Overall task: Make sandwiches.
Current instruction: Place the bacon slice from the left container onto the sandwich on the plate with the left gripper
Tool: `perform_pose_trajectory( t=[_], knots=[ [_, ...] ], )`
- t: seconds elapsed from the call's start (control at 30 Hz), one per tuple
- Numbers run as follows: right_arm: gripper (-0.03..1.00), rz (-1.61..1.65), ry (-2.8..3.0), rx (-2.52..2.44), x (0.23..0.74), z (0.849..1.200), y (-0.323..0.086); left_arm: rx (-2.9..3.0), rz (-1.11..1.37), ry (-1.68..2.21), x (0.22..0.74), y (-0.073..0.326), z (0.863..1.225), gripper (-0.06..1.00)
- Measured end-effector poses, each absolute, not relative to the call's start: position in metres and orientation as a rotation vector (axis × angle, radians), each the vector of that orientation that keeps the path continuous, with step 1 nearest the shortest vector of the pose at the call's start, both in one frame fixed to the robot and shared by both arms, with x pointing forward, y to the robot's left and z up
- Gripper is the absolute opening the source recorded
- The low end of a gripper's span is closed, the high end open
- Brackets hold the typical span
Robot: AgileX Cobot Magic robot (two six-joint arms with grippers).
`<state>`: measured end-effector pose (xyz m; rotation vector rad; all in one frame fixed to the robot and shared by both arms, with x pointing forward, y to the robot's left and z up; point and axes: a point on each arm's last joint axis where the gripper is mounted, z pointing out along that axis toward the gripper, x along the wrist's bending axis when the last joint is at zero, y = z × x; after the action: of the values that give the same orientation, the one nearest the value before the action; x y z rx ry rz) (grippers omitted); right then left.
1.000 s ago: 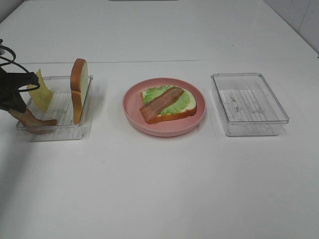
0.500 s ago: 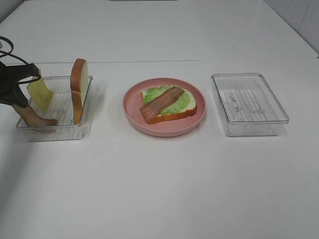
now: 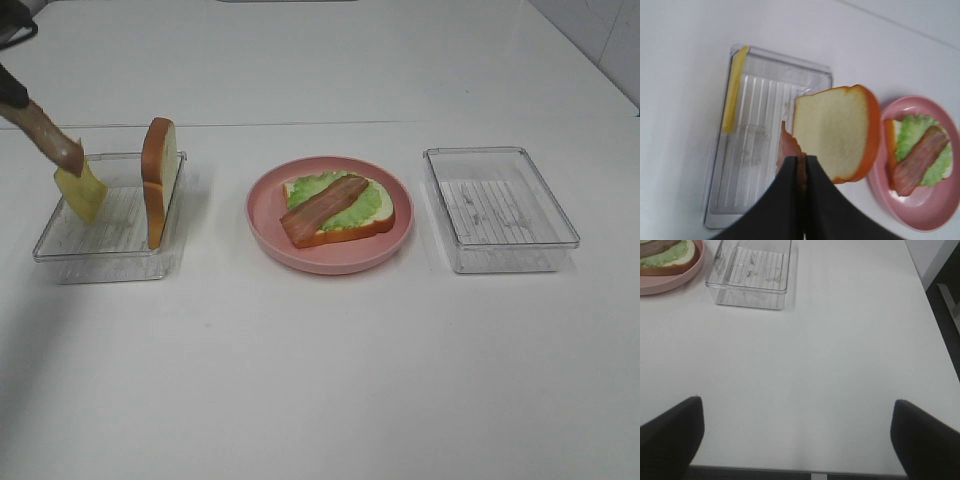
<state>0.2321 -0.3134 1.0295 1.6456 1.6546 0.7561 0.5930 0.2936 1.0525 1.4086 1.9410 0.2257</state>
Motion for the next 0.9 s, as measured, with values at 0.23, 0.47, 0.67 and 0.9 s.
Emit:
perform_pose_trajectory(
  t=[0.23,0.47,0.67,0.9],
  knots=[
    [0.98,0.756,1.655,1.646,0.232,1.029,-0.313,1.363,0.239,1.750,0.587,0.261,1.099,0.00],
    [0.98,0.756,1.655,1.646,0.232,1.029,-0.313,1.377,0.209,1.598,0.593,0.217,1.125,0.00],
    [0.98,0.756,1.655,1.646,0.232,1.029,-0.313,1.394,0.109,1.519,0.612,0.173,1.127,0.00],
    [0.98,0.756,1.655,1.646,0.232,1.029,-0.313,1.501,-0.032,1.471,0.645,0.112,1.098,0.00]
  ],
)
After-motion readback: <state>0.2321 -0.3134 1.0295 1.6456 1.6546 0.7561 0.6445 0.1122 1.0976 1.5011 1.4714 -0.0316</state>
